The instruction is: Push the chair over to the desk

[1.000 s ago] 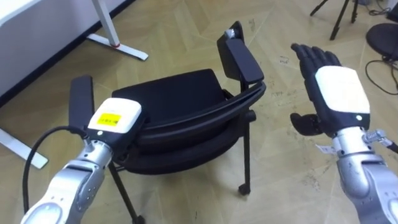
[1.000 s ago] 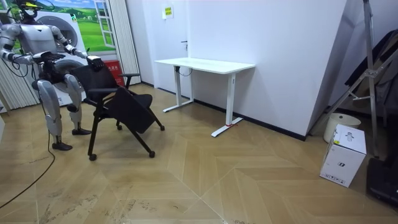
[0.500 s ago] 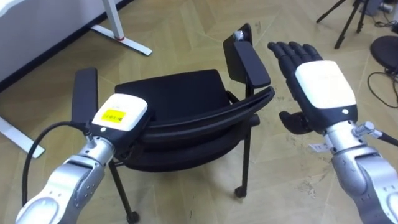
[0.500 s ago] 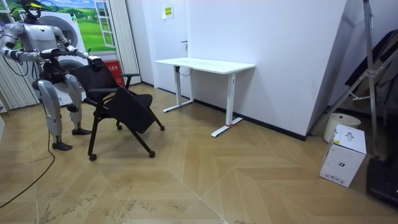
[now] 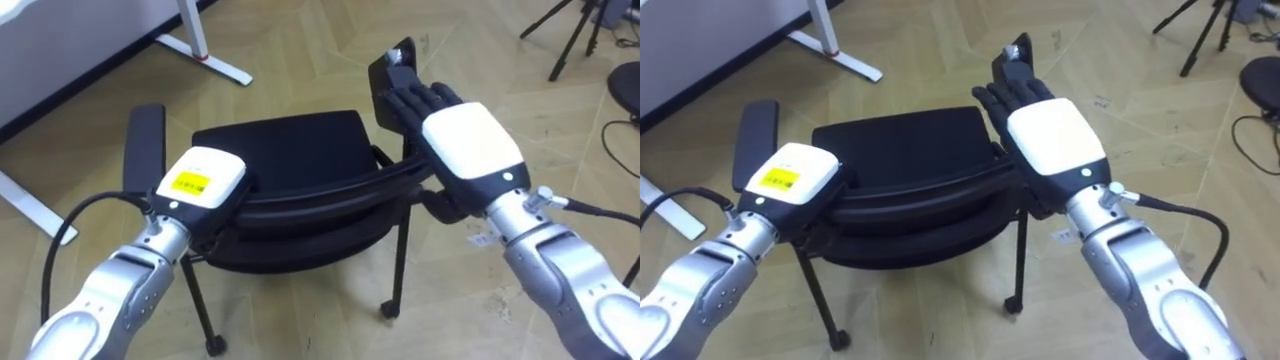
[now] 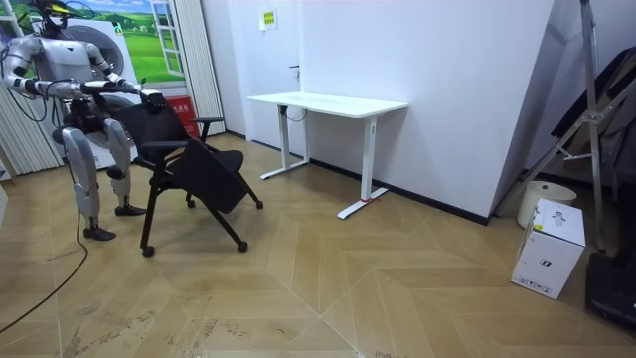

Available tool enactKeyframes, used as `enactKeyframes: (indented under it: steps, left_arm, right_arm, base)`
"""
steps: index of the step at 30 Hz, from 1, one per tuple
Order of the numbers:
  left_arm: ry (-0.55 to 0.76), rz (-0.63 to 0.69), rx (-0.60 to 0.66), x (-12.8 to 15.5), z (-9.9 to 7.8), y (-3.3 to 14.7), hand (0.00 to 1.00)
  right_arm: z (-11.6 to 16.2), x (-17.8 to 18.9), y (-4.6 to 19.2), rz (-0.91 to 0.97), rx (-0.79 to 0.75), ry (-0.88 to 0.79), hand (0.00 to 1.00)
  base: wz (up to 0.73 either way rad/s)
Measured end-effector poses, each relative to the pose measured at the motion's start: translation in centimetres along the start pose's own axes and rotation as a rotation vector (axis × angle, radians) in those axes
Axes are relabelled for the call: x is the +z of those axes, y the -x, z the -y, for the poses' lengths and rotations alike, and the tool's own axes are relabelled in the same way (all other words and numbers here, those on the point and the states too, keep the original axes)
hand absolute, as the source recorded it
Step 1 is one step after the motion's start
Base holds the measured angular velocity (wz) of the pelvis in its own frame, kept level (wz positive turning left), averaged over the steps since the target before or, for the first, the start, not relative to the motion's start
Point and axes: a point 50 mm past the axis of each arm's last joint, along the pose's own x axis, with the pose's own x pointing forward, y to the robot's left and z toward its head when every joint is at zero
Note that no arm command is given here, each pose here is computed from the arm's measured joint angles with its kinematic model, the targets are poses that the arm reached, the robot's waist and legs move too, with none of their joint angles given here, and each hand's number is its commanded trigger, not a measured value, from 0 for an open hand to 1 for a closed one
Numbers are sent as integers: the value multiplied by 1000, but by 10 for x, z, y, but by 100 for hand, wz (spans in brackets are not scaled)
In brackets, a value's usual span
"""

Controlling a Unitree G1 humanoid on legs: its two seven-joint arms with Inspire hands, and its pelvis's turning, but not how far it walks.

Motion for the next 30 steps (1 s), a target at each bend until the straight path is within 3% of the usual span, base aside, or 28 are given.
enactKeyframes:
  steps: [19, 26, 30]
  left_arm:
    - [-8, 54, 16, 9, 3, -2, 100]
    - [-1, 97, 20, 17, 6, -3, 100]
    - [-24, 80, 40, 7, 2, -3, 100]
  right_arm:
    - [-11, 17, 0, 76, 57, 3, 0]
    - [-26, 21, 0, 110, 120, -14, 0]
    - [-37, 17, 0, 107, 174, 4, 0]
  base:
    - [0]
    - [0]
    - [16]
